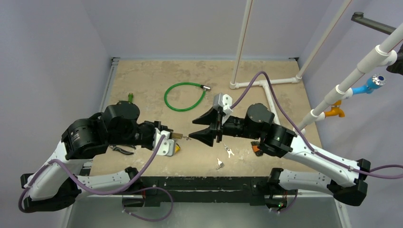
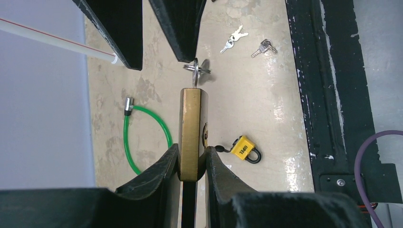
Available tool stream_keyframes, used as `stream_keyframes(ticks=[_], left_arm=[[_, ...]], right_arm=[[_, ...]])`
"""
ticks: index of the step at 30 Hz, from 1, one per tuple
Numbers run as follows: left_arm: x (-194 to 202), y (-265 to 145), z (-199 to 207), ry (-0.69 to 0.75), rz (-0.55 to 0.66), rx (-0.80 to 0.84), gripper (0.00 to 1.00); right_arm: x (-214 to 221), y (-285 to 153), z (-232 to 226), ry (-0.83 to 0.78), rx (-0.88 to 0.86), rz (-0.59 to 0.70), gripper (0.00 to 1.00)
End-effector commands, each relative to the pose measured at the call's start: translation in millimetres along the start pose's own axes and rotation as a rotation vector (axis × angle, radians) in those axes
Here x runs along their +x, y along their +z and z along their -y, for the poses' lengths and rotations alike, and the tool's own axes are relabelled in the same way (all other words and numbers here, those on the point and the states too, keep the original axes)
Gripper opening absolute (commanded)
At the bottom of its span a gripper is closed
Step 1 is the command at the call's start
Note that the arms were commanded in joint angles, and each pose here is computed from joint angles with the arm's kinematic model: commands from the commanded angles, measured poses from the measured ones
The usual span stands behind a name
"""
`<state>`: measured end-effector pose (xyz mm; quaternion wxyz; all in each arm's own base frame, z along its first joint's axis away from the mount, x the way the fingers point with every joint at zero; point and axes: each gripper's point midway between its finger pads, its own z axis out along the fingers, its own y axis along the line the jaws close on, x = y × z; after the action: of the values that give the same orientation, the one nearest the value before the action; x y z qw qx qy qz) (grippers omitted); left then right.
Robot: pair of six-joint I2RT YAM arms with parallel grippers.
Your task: Unlock with the key
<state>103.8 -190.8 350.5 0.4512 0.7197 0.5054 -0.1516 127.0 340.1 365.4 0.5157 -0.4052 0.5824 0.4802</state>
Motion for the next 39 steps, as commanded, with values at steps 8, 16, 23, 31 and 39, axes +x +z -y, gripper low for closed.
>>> stream_keyframes(ticks=[8, 16, 23, 31, 39], left_arm=[[-20, 1, -10, 0.001, 0.082, -0.031, 0.00], [-21, -1, -12, 0.001, 0.087, -0.042, 0.00], [-25, -3, -14, -0.002, 0.096, -0.047, 0.00], [-26, -5, -14, 0.000, 0.106, -0.052, 0.00], [-41, -14, -23, 0.018, 0.142, -0.073, 0.00]], right_arm=[[-27, -3, -42, -0.210, -0.115, 0.061, 0.47], [-18, 4, -40, -0.209, -0.109, 0.010, 0.35], [-14, 15, -43, -0.225, -0.086, 0.000, 0.29], [-12, 17, -29, -0.207, -0.007, -0.018, 0.00], [12, 27, -16, -0.168, 0.057, -0.127, 0.00]])
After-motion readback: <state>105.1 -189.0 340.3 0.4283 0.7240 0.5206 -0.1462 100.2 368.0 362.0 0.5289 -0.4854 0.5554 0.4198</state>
